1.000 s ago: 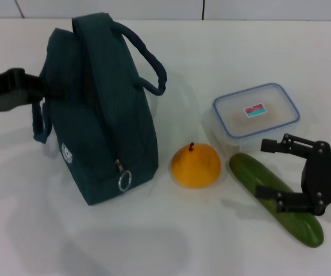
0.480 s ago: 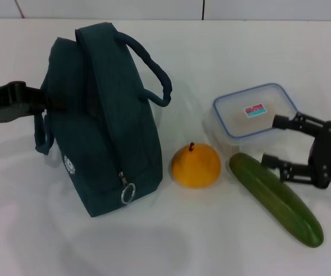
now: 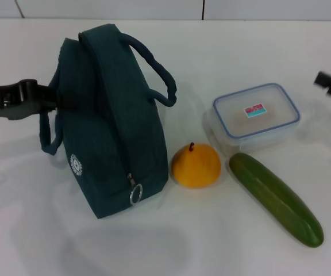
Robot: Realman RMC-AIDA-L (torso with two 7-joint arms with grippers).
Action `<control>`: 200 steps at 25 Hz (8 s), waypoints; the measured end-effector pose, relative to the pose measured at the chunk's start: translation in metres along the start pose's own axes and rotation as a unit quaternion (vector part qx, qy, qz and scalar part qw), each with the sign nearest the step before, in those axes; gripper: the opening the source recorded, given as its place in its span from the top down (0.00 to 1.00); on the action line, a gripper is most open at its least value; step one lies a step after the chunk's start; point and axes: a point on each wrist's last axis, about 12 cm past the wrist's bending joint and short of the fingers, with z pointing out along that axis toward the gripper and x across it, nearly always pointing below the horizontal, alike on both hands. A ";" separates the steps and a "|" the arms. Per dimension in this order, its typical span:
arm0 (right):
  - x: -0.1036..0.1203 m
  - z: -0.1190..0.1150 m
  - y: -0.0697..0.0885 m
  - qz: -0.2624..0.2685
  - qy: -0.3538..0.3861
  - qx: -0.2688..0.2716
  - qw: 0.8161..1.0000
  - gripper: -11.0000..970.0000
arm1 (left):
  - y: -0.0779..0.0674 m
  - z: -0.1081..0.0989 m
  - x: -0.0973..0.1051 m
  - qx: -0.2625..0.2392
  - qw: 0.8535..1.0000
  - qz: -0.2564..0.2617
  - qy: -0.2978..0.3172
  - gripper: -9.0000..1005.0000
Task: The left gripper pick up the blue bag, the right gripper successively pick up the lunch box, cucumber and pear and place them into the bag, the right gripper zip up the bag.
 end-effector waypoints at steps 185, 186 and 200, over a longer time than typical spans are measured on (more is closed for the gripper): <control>0.027 0.008 0.019 0.380 -0.112 -0.018 0.918 0.89 | -0.019 0.025 -0.023 0.043 0.998 0.049 0.003 0.94; 0.027 0.007 0.019 0.384 -0.114 -0.020 0.916 0.89 | -0.020 0.025 -0.024 0.043 0.998 0.049 0.004 0.94; 0.002 0.017 0.024 0.440 -0.172 -0.089 0.877 0.89 | -0.020 0.026 -0.023 0.044 0.998 0.049 0.006 0.94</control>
